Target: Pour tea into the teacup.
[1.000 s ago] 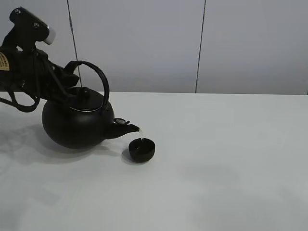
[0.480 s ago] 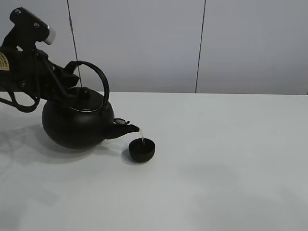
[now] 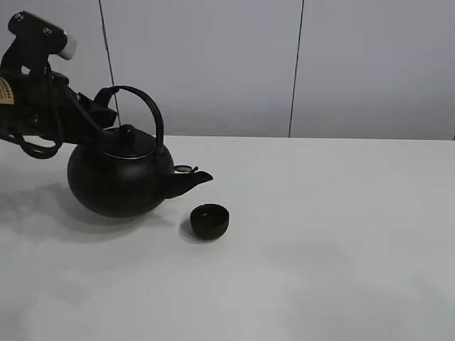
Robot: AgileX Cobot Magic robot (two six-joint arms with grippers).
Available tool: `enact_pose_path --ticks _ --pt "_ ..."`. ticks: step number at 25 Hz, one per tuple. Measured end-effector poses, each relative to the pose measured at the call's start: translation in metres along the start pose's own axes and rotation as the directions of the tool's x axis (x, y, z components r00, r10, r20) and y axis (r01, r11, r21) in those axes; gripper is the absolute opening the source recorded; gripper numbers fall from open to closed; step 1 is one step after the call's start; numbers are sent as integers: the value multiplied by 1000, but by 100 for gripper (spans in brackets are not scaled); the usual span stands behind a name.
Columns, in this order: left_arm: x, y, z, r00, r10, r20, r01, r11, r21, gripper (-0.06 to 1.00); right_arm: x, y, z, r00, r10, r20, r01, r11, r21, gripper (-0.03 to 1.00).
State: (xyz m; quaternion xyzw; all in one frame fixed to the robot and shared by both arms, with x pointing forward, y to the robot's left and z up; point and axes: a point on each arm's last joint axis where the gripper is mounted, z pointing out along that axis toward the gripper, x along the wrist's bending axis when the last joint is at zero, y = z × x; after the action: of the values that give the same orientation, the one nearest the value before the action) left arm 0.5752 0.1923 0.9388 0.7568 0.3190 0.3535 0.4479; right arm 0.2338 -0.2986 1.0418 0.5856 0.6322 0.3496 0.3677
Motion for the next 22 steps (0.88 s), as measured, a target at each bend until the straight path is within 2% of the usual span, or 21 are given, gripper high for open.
enact_pose_path --ticks 7,11,17,22 --pt "-2 0 -3 995 -97 4 97 994 -52 12 0 0 0 1000 0 0 0 1000 0 64" --pt "-7 -12 -12 988 -154 -10 153 986 -69 12 0 0 0 1000 0 0 0 1000 0 64" --pt "-5 -33 -29 981 -186 -45 183 981 -62 12 0 0 0 1000 0 0 0 1000 0 64" --pt "2 -45 -37 980 -177 -86 174 984 -44 12 0 0 0 1000 0 0 0 1000 0 64"
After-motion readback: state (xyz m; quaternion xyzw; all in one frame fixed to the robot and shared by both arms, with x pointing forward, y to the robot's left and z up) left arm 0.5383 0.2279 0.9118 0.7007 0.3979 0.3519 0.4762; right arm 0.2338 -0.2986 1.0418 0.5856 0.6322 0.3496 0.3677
